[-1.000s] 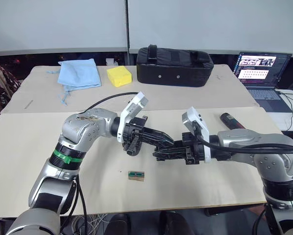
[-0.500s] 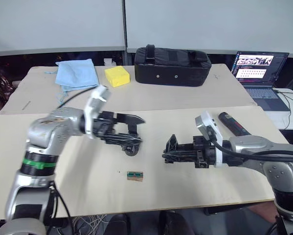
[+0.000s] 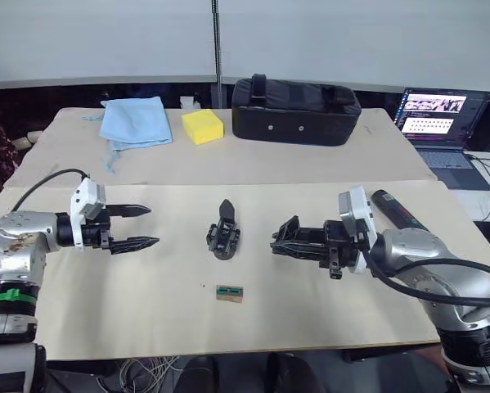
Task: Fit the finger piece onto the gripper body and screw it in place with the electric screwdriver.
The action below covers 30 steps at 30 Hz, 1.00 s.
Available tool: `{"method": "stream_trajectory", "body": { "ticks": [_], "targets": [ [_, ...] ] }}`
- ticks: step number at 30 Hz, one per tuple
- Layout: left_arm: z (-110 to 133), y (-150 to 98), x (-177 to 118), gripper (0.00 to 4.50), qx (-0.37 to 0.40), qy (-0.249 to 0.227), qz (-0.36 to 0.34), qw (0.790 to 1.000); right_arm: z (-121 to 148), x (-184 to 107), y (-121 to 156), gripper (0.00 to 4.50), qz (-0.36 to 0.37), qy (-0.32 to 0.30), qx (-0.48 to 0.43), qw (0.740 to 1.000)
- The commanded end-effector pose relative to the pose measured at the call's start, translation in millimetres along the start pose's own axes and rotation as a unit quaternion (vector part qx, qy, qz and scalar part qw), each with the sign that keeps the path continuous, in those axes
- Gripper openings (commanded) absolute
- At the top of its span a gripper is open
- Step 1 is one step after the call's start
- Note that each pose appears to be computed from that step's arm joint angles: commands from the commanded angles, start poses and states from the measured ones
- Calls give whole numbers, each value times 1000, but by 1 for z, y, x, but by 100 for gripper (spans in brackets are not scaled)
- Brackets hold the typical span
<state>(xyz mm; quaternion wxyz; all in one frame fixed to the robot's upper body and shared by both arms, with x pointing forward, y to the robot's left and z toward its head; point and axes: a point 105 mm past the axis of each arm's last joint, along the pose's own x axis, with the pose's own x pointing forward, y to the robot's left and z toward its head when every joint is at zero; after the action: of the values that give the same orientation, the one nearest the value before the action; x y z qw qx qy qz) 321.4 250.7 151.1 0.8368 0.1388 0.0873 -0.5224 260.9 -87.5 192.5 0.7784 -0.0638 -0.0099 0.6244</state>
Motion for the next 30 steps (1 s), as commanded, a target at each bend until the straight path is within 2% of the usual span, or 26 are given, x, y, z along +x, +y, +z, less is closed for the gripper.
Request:
{"method": "stream_trajectory", "body": {
  "ticks": [1, 13, 24, 30],
  "targets": [
    [-9, -3, 17, 450, 22, -3, -11, 1000, 7, 5, -3, 43, 8, -23, -38, 999],
    [-26, -28, 88, 450, 40, -19, -79, 996, 2, 15, -2, 43, 20, -36, -41, 998],
    [-20, -40, 126, 450, 39, -45, -123, 991, -1, 14, -1, 43, 9, -31, -39, 999],
    [-22, -32, 136, 450, 33, -38, -105, 993, -4, 13, 2, 43, 9, -25, -38, 999]
  ]
}}
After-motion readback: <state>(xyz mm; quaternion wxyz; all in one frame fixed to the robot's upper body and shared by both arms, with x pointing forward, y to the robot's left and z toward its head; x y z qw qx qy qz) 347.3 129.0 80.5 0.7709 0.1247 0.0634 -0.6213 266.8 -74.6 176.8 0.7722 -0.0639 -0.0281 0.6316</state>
